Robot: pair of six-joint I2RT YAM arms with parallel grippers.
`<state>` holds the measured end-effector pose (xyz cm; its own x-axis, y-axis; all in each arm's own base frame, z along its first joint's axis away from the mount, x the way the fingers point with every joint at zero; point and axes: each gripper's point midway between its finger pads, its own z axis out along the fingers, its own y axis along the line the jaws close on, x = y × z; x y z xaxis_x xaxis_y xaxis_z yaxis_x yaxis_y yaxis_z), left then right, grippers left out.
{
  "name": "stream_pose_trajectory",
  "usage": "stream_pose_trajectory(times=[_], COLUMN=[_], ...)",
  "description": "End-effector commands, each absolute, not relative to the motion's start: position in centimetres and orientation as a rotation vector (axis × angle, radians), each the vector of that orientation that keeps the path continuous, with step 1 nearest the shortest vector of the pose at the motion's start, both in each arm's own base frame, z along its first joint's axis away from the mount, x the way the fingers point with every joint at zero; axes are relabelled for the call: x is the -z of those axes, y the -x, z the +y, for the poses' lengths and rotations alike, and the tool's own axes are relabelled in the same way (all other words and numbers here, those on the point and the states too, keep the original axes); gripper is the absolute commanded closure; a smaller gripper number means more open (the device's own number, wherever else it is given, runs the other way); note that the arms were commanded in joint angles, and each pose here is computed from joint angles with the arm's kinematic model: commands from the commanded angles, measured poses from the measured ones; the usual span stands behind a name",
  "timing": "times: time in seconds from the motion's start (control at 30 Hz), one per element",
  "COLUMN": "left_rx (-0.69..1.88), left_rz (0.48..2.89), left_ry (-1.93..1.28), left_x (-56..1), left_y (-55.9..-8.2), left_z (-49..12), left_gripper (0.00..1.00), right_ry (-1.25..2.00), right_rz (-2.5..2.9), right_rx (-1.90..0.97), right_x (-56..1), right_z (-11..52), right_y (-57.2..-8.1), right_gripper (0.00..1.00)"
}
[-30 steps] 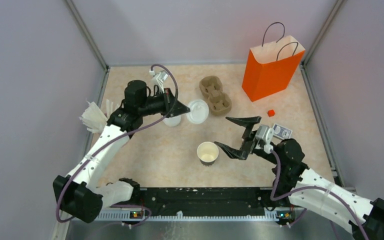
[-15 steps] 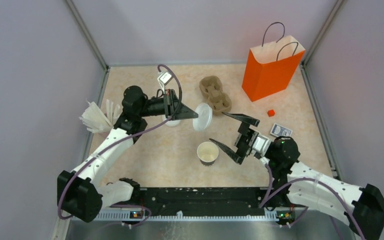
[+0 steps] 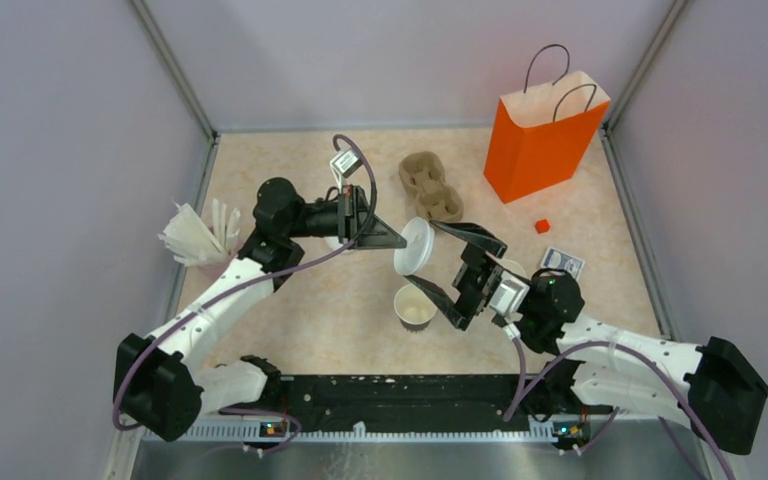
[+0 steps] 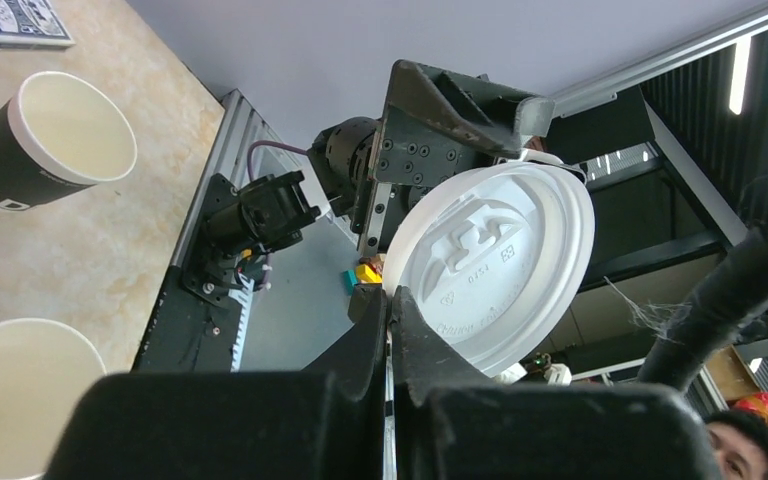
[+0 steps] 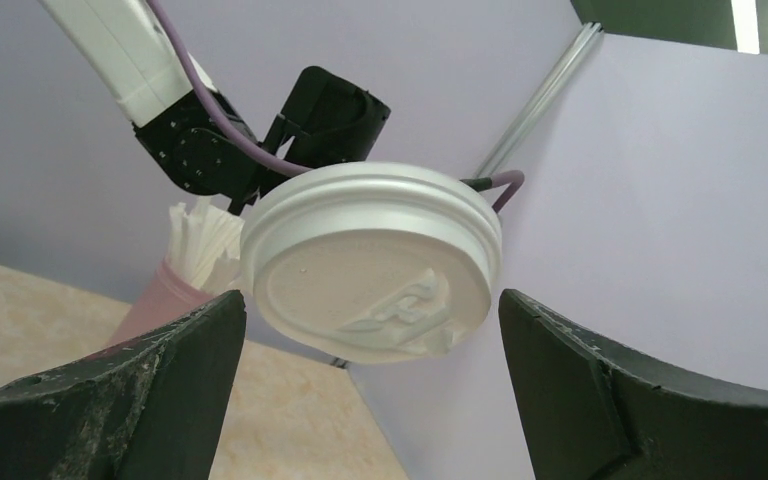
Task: Pack the takeout coffee
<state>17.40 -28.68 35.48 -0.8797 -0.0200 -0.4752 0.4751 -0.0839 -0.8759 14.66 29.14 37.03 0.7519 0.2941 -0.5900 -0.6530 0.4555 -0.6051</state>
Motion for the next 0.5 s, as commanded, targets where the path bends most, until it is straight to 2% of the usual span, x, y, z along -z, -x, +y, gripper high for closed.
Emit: stream_pose_trajectory(times=[0.0,0.13,0.47], left_rx=[2.043,2.063,2.103], left_rz=[1.805,1.807,1.800], left_ry=[-0.532,-0.522,-0.505], left_x=[-36.36,-36.41,-36.19], left_y=[-16.65,-16.37,-15.99], left_z=[-28.74,-28.75,-28.98], left_gripper=[1.00,1.00,0.99], right_ry=[0.847,0.847,0.866], right_rz=[0.309,0.281,0.274], right_rx=[-0.553,-0.544,-0.555], right_x=[-40.89,-41.20,-41.38], right_z=[28.40,28.57,29.16], right_y=[-13.71,-13.23,-13.11], right_gripper=[0.05,0.06,0.16])
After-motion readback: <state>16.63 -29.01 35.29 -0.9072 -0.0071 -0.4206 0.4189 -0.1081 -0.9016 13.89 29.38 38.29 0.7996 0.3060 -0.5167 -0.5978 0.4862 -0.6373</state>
